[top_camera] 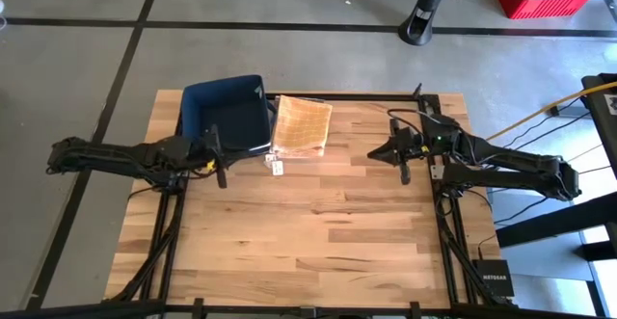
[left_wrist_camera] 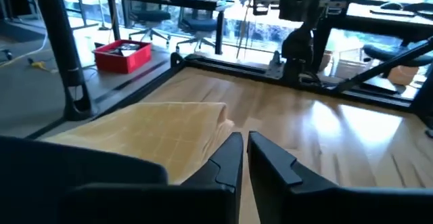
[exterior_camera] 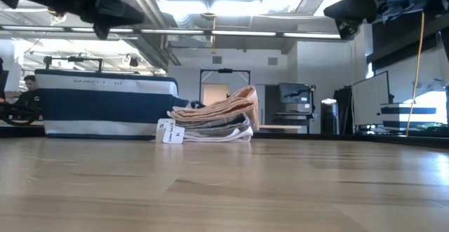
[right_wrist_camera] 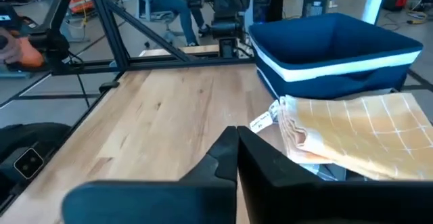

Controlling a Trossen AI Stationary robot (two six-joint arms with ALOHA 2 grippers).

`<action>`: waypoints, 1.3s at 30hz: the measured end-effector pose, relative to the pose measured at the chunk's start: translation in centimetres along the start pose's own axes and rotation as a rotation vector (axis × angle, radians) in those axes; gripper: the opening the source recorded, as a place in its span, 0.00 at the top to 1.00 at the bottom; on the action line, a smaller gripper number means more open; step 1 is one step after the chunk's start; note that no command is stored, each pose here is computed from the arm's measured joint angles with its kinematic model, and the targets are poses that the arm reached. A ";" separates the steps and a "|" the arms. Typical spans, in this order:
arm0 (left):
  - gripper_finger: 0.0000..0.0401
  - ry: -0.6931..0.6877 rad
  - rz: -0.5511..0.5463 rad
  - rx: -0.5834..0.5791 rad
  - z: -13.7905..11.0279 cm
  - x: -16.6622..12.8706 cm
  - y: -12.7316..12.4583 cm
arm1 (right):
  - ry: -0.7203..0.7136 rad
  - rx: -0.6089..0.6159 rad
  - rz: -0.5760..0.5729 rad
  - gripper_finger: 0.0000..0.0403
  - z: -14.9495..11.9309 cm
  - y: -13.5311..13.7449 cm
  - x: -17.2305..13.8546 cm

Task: Fold towel
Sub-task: Return to Home Position

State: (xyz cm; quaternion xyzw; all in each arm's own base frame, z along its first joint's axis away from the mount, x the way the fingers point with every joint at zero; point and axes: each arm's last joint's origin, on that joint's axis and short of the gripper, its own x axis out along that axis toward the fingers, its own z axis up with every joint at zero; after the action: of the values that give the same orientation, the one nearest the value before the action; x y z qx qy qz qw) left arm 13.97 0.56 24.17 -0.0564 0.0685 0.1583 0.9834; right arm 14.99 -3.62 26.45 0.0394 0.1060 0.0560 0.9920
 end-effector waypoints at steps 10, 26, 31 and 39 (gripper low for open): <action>0.97 0.031 0.013 0.049 -4.2 -0.1 0.8 | -0.008 0.024 0.060 0.93 -2.6 0.2 0.0; 0.96 -0.143 -0.056 -0.007 -6.6 -2.4 1.8 | -0.095 0.074 0.006 0.93 -7.0 0.7 -1.6; 0.96 -0.131 -0.055 -0.015 -6.8 -2.6 1.9 | -0.110 0.176 -0.075 0.93 -9.0 0.6 -1.9; 0.96 -0.113 -0.056 -0.041 -7.0 -2.7 1.9 | -0.218 0.266 -0.347 0.93 -11.0 0.0 -2.5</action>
State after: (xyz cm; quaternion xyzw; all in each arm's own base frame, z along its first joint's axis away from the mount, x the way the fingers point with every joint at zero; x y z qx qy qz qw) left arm 10.02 0.61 17.51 -0.0694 0.0081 0.1352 0.9884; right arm 10.19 -3.16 16.27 0.1568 0.0099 -0.1345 0.9784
